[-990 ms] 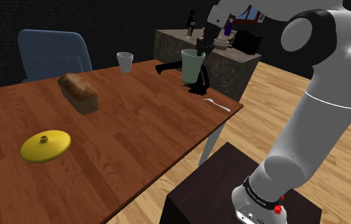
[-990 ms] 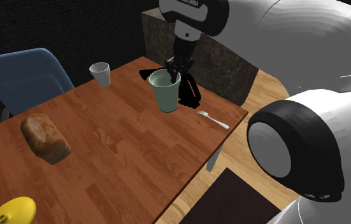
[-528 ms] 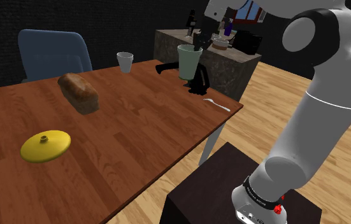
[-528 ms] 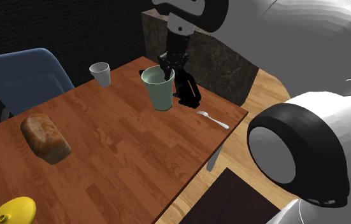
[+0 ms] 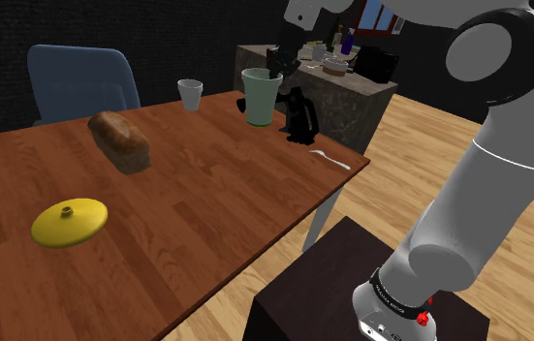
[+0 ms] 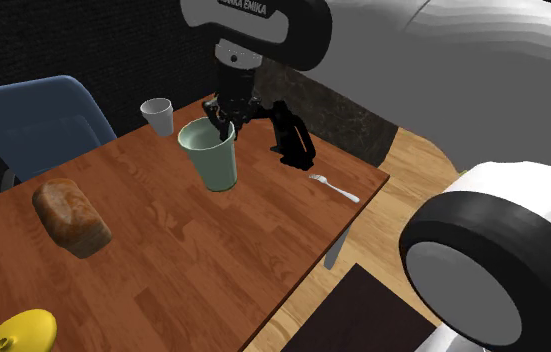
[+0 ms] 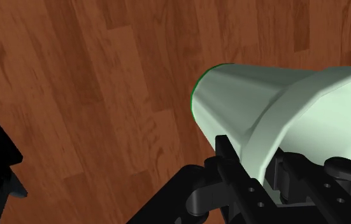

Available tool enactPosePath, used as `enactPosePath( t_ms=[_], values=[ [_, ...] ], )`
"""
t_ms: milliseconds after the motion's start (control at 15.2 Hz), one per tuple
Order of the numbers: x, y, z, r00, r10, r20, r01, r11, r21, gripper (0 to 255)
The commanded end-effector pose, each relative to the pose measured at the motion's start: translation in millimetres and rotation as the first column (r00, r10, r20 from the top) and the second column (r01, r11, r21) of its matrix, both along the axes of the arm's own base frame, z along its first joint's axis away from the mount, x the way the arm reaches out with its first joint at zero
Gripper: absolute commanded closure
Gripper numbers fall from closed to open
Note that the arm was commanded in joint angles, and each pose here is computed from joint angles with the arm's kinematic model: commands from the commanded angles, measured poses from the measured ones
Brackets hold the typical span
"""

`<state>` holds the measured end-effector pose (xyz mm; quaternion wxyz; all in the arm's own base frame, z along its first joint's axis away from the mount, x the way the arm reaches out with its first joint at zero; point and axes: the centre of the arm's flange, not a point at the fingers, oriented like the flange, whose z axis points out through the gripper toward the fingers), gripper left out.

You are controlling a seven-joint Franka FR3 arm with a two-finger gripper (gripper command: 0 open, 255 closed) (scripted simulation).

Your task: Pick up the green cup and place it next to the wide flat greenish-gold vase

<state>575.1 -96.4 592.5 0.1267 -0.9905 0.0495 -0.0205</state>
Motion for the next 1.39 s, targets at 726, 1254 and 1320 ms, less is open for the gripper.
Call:
enactPosePath(
  t_ms=[726,1254,1320],
  values=[
    [29.5,168.9,2.5,1.000,-0.001,0.001,0.001,1.000,0.000,255],
    [48.2,272.9,2.8,1.000,-0.001,0.001,0.001,1.000,0.000,255],
    [50.6,285.9,2.9,1.000,-0.001,0.001,0.001,1.000,0.000,255]
  ],
)
